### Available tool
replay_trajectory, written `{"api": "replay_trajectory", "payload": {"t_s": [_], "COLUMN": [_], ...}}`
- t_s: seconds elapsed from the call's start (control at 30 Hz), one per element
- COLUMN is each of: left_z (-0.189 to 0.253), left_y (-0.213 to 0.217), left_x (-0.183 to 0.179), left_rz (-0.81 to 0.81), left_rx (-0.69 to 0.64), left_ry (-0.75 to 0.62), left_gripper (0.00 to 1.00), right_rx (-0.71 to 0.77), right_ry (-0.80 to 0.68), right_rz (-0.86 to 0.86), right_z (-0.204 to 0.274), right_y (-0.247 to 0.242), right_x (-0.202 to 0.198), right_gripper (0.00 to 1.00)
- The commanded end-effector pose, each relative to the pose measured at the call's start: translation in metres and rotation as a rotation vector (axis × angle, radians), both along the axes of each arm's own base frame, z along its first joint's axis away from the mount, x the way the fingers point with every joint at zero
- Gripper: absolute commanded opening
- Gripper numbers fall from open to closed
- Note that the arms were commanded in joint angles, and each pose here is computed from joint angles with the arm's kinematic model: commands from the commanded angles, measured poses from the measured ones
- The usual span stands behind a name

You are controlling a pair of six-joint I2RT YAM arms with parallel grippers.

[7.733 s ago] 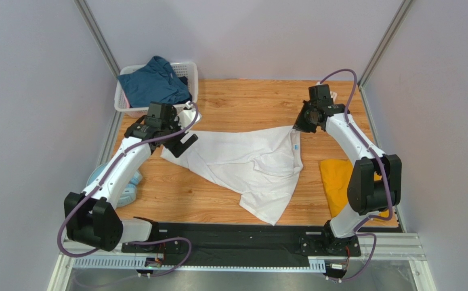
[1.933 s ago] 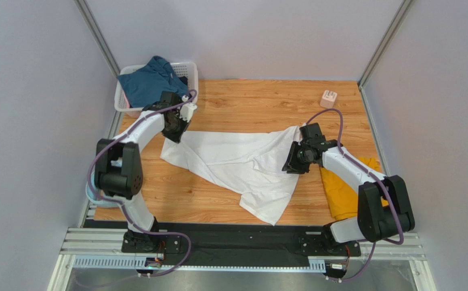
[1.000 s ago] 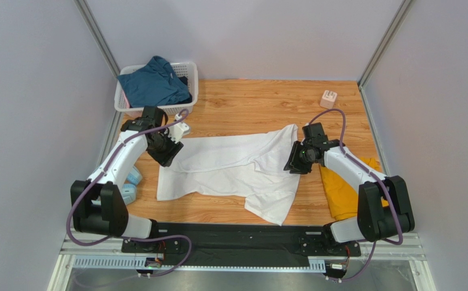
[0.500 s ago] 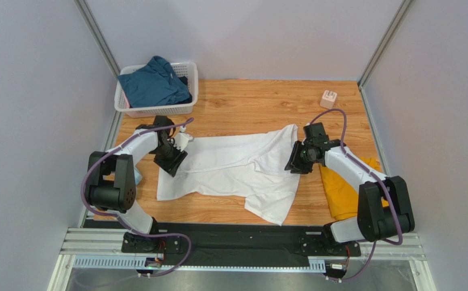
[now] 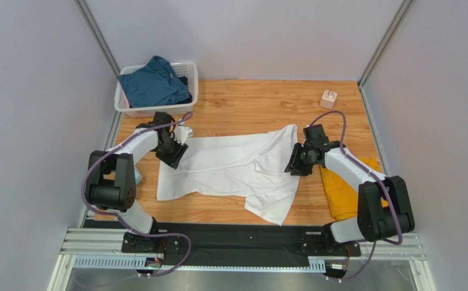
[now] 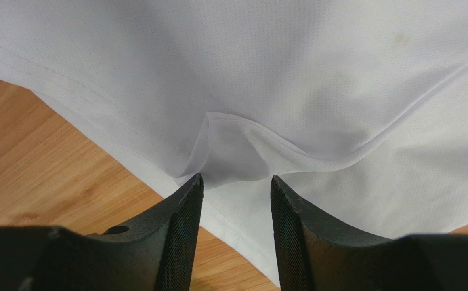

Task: Fold and stack the t-shirts
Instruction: Flatten out the tshirt

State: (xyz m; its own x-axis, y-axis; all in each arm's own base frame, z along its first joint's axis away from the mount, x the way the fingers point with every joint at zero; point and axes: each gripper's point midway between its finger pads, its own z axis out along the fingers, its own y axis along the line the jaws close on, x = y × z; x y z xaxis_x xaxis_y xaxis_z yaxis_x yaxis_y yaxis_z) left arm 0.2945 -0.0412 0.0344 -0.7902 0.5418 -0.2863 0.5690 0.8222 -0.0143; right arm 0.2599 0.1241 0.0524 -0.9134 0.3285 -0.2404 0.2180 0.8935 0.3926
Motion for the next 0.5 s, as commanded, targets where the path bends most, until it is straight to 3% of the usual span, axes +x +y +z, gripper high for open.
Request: {"api": "replay_trajectory", "payload": {"t_s": [0.0, 0.1, 0.13, 0.17, 0.27, 0.37, 0.4, 0.47], "left_z": [-0.007, -0.01, -0.011, -0.011, -0.014, -0.016, -0.016, -0.016], "left_y": [0.003, 0.003, 0.003, 0.001, -0.001, -0.002, -0.001, -0.001], "left_x": [0.008, 0.011, 0.012, 0.012, 0.014, 0.013, 0.014, 0.014], "left_rz": [0.038, 0.048, 0.049, 0.047, 0.056, 0.058, 0.059, 0.058], "left_rx": [0.001, 0.005, 0.004, -0.003, -0.016, -0.02, -0.018, -0.015], "left_ry": [-0.029, -0.032, -0.034, -0.033, -0.025, -0.016, -0.019, -0.023], "left_gripper": [0.52, 0.49, 0.44, 0.27, 0.0, 0.0, 0.0, 0.0], "right_rx": [0.02, 0.017, 0.015, 0.013, 0.0, -0.031, -0.056, -0.092], "right_ry": [-0.046, -0.042, -0.041, -0.037, -0.029, -0.009, -0.002, 0.001], "right_rz": [0.016, 0.017, 0.017, 0.014, 0.012, 0.0, -0.013, -0.038], "right_z": [0.008, 0.007, 0.006, 0.005, 0.001, -0.004, -0.007, -0.009], "right_y": [0.003, 0.002, 0.002, 0.001, -0.001, -0.007, -0.012, -0.019], "right_x": [0.006, 0.004, 0.004, 0.003, 0.001, -0.003, -0.005, -0.007], "right_gripper": [0.33, 0.33, 0.33, 0.33, 0.33, 0.42, 0.53, 0.65]}}
